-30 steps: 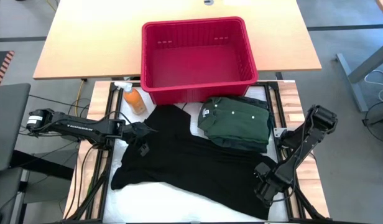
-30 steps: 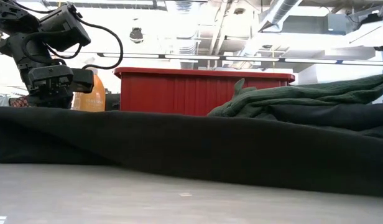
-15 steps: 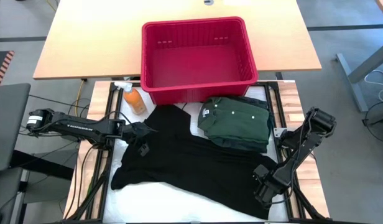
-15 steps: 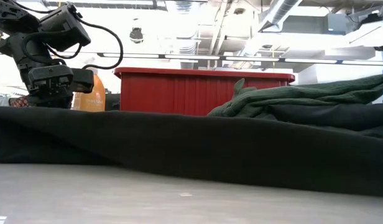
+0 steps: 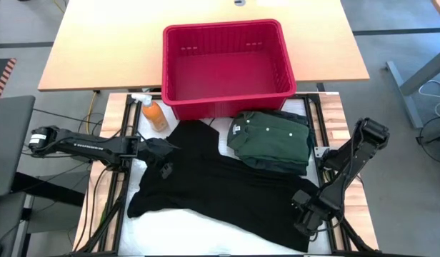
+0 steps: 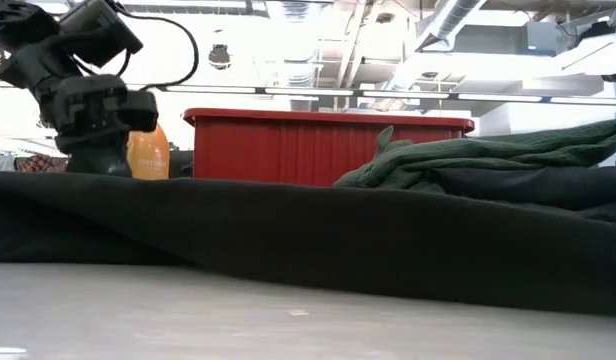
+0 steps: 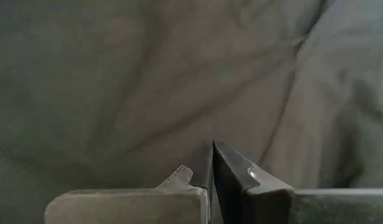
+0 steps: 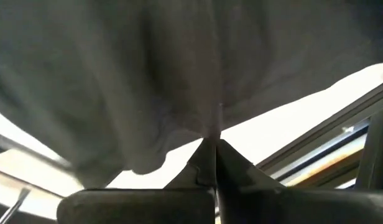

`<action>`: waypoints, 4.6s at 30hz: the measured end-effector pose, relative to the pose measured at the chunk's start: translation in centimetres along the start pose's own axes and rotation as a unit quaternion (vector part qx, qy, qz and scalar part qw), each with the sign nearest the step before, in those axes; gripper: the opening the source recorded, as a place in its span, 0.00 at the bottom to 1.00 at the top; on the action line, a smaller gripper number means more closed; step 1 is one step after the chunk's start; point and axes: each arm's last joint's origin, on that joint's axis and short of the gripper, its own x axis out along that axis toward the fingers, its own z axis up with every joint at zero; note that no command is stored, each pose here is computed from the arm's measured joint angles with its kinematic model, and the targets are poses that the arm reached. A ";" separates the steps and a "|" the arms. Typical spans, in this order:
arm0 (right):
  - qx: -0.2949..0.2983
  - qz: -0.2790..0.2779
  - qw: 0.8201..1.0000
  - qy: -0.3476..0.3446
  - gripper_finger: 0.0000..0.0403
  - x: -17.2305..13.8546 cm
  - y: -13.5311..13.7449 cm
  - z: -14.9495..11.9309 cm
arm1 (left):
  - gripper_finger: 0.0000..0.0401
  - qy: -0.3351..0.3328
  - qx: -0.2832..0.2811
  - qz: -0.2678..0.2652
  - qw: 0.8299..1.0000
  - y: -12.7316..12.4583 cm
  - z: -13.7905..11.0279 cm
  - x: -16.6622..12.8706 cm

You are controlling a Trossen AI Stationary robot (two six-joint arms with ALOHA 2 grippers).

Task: Fold laundry
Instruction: Fold the black shirt

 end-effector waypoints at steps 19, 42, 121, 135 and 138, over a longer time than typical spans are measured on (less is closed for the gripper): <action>-0.002 0.019 1.000 0.001 0.04 -1.5 -0.5 0.0 | 0.32 -0.162 0.187 0.022 0.969 -1.8 3.6 0.2; -0.005 0.032 0.999 -0.002 0.04 -1.5 -0.3 -0.1 | 0.53 0.122 0.409 0.042 0.903 -5.0 13.1 9.3; -0.042 0.093 0.994 -0.035 0.05 -1.5 0.7 -0.7 | 0.56 0.152 0.046 0.136 0.978 -3.4 15.4 9.5; -0.040 0.098 0.994 -0.034 0.05 -1.5 0.8 -0.7 | 0.53 0.123 0.018 0.199 0.972 -4.7 14.5 9.7; -0.040 0.097 0.994 -0.034 0.05 -1.5 0.8 -0.7 | 0.52 0.120 0.015 0.205 0.971 -5.1 14.2 9.7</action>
